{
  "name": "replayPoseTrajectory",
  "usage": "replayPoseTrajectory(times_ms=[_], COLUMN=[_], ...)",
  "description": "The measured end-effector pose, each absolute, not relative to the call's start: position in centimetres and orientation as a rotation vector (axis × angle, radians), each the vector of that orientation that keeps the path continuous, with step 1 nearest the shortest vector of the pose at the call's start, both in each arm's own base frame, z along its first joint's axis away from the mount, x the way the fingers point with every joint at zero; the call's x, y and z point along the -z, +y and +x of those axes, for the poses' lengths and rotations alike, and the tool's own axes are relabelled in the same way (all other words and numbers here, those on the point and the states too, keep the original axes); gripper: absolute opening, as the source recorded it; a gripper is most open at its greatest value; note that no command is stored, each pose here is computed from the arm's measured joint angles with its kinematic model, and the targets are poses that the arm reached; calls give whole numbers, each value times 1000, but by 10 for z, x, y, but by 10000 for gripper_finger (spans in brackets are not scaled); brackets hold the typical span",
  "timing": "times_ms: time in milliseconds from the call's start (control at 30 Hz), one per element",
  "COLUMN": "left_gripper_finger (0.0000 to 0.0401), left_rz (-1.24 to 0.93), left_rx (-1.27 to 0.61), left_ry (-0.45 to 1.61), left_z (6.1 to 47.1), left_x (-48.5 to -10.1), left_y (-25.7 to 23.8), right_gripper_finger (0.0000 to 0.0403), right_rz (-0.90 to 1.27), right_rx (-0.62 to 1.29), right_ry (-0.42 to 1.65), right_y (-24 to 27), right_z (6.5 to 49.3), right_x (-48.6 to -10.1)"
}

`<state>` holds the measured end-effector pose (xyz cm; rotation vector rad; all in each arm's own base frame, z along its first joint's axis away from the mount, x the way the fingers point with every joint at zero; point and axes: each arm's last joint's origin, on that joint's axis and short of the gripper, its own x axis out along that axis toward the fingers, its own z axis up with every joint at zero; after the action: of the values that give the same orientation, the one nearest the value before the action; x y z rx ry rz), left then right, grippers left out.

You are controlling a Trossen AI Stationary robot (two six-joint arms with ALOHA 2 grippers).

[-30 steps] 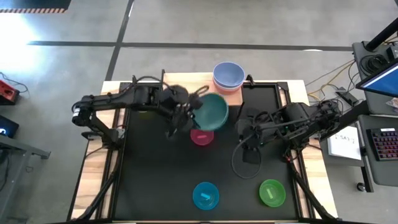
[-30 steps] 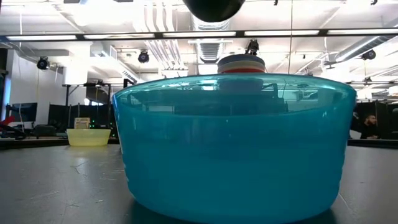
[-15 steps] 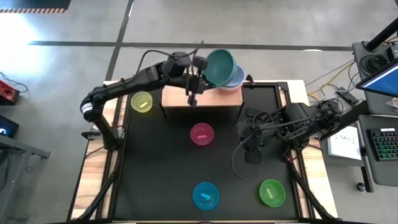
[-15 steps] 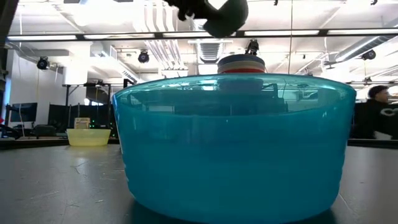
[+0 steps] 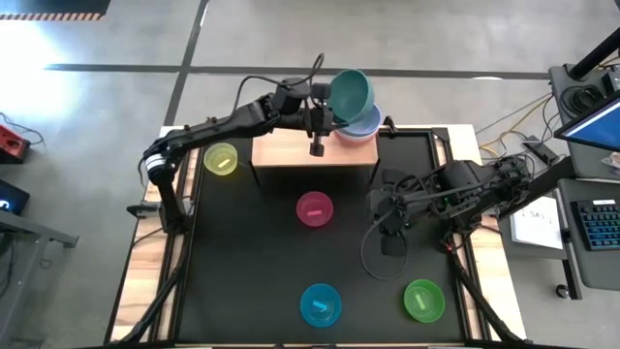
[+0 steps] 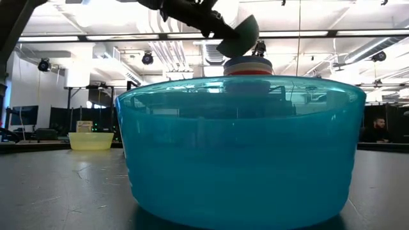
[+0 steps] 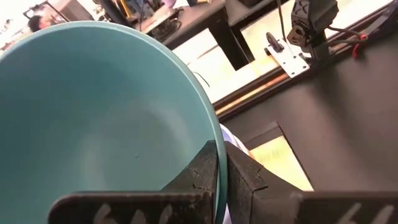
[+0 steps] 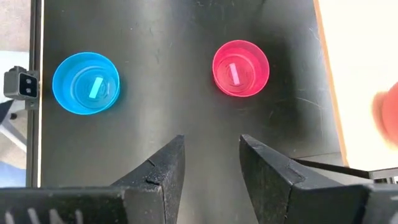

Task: Place and stack bowls onto a shelf
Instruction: Stack the green bowl on top of the purple bowl

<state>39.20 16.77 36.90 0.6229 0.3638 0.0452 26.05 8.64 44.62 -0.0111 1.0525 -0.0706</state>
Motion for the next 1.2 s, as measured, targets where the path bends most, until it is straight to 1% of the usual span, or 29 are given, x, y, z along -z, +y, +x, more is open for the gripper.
replayPoseTrajectory(times_ms=[267,433,667,800,1100,1200], left_gripper_finger=[0,0,2,25,106,126], left_rz=[566,548,459,455,489,500], left_rx=[-52,-55,-105,-112,-132,-138], left_ry=[396,401,405,407,342,319], left_z=[400,401,400,400,401,400], left_x=[-353,-351,-351,-352,-359,-364], left_y=[176,176,178,178,179,178], right_gripper_finger=[138,137,136,135,132,132], right_rz=[-12,-12,-12,-12,-10,-10], right_rx=[70,70,70,70,71,71], right_ry=[1053,1053,1053,1053,1054,1054], right_y=[86,86,86,86,87,87], right_z=[261,261,261,261,261,261], right_x=[-446,-446,-446,-446,-446,-446])
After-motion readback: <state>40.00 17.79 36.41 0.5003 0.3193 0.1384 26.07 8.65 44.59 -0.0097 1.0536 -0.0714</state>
